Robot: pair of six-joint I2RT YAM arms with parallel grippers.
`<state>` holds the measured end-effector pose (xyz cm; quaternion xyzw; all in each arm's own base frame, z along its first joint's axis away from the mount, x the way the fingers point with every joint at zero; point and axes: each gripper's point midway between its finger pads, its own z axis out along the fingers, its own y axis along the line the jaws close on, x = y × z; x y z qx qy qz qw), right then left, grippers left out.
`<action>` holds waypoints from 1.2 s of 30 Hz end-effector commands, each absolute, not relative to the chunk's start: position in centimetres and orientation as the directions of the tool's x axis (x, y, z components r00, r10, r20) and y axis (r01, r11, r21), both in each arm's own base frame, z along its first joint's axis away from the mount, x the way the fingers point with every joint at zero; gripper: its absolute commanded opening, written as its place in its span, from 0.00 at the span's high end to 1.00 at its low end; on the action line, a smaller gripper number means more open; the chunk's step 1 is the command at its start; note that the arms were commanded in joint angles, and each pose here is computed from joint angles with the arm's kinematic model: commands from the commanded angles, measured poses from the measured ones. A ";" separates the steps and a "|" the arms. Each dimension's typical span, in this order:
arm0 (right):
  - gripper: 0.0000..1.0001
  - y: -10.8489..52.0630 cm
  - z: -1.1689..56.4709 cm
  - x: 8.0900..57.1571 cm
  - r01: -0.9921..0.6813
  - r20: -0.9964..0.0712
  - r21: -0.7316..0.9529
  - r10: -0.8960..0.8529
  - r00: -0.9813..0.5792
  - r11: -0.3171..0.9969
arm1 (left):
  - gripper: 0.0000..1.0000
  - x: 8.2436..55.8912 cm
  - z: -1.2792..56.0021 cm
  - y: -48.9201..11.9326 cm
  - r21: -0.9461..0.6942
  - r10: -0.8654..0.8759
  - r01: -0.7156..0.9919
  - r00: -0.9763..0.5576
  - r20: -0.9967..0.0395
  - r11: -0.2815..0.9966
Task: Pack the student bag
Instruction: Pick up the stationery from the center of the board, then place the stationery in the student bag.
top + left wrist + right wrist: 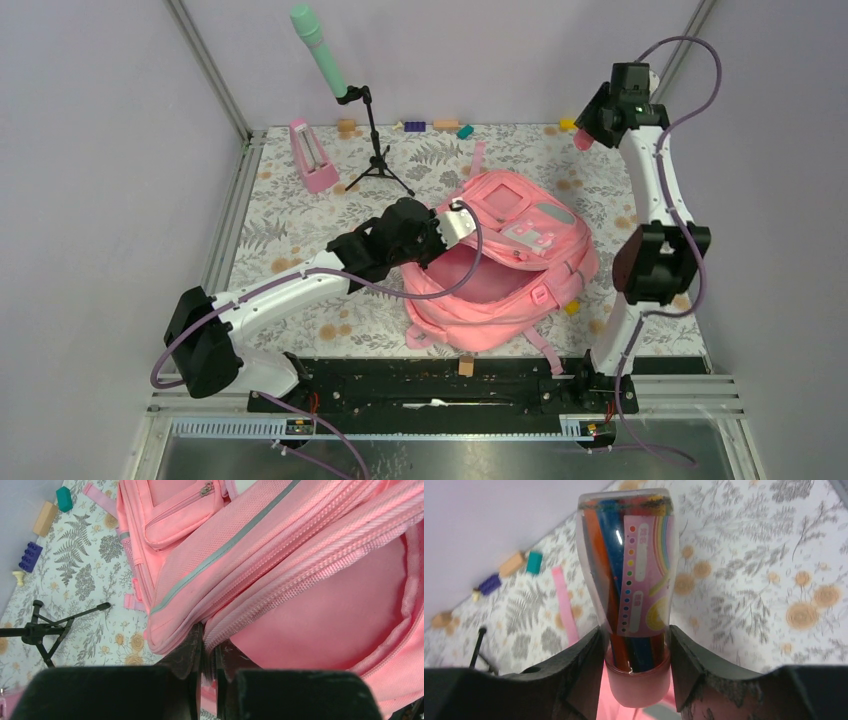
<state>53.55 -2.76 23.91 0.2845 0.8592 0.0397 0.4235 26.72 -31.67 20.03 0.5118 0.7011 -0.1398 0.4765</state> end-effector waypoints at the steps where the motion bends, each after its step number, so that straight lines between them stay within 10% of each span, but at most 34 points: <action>1: 1.00 1.1 27.9 47.6 0.280 -0.692 0.408 0.494 -0.526 0.869 | 1.00 27.5 24.2 -31.7 0.234 0.461 0.801 -0.059 -0.886 0.552; 20: 1.00 11.5 24.0 13.9 0.107 -0.281 0.698 0.408 -0.869 0.708 | 1.00 27.0 24.1 -33.0 0.060 0.393 0.793 -0.233 -0.890 0.606; 36: 1.00 14.1 22.4 7.5 0.101 -0.132 0.780 0.321 -0.938 0.617 | 1.00 26.3 24.9 -33.4 0.024 0.360 0.807 -0.237 -0.902 0.591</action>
